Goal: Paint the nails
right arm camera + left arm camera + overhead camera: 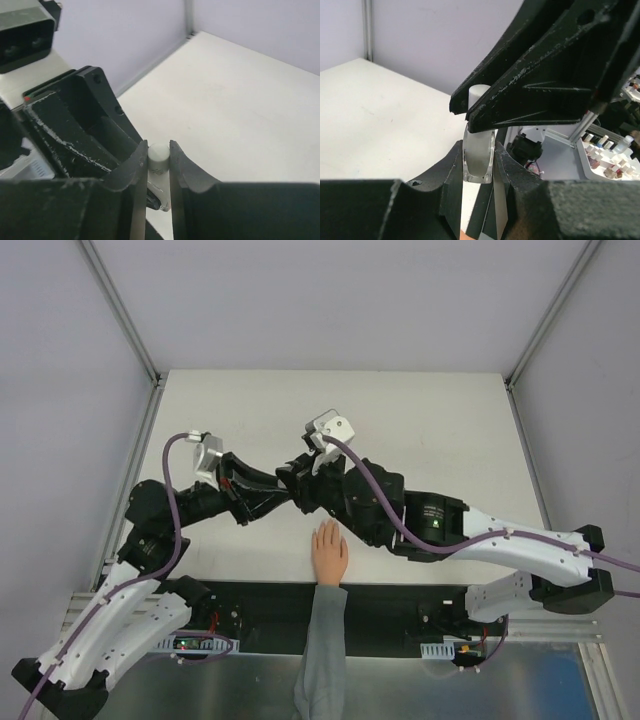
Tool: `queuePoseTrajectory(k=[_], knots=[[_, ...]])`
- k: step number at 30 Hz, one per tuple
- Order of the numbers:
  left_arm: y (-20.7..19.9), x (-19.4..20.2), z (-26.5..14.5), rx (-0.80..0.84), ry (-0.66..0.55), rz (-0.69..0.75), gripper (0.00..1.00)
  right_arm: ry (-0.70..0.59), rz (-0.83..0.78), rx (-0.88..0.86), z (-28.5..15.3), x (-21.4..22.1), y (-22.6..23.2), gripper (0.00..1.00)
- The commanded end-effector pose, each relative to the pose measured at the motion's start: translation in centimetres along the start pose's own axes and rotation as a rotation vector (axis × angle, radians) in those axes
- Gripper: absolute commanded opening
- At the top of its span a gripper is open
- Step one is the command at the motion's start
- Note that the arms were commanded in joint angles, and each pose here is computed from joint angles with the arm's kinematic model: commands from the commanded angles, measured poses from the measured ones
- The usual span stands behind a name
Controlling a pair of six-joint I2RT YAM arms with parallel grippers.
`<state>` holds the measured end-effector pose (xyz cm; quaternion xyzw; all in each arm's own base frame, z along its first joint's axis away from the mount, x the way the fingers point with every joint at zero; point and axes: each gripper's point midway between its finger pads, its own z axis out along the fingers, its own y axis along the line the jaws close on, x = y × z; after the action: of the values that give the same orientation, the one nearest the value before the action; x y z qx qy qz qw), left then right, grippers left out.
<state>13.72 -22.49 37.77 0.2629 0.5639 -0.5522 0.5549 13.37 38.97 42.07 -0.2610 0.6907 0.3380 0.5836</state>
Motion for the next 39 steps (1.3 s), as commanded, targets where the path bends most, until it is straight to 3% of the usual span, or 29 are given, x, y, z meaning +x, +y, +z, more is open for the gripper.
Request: queuePoseTrajectory(k=[1,5,6,8,9,16,19,27,30,31,34,37,39], knots=[[4.9,-3.1,0.9,-0.204,-0.157,0.073,0.00,0.074,-0.088,0.150,-0.6,2.6,-2.5,0.03],[3.5,-1.8,0.6,-0.134,-0.127,0.032,0.00,0.097,-0.143,-0.032,-0.9,1.3,-1.2,0.27],[2.9,-1.8,0.4,-0.110,-0.126,0.028,0.00,0.122,-0.142,-0.185,-1.6,1.4,0.5,0.33],[1.3,-1.0,0.2,-0.034,-0.097,0.003,0.00,0.139,-0.106,-0.297,-1.7,0.7,0.2,0.38],[0.5,-0.9,-0.1,-0.006,-0.093,-0.002,0.00,0.185,-0.070,-0.463,-2.8,1.2,2.1,0.41],[-2.8,0.6,-1.5,0.131,-0.046,-0.074,0.00,0.253,0.013,-0.864,-4.7,0.6,3.5,0.66],[-3.9,1.0,-2.0,0.187,-0.025,-0.078,0.00,0.241,0.069,-0.962,-4.8,-0.3,3.9,0.67],[-5.5,0.5,-2.5,0.249,-0.030,-0.047,0.00,0.233,0.156,-1.104,-3.7,-1.4,5.2,0.52],[-5.6,0.4,-2.5,0.259,-0.027,-0.047,0.00,0.235,0.176,-1.119,-3.2,-1.5,5.5,0.31],[-5.7,0.3,-2.5,0.261,-0.029,-0.044,0.00,0.235,0.179,-1.116,-3.1,-1.6,5.4,0.17],[-5.4,-0.2,-2.4,0.234,-0.059,-0.030,0.00,0.225,0.171,-1.082,-3.0,-1.2,5.2,0.01],[-3.4,-1.8,-2.1,0.097,-0.123,0.006,0.00,0.222,0.129,-0.937,-2.4,0.1,4.0,0.01],[-1.2,-1.7,-2.1,-0.028,-0.119,0.041,0.00,0.248,0.078,-0.607,0.0,2.2,0.9,0.01]])
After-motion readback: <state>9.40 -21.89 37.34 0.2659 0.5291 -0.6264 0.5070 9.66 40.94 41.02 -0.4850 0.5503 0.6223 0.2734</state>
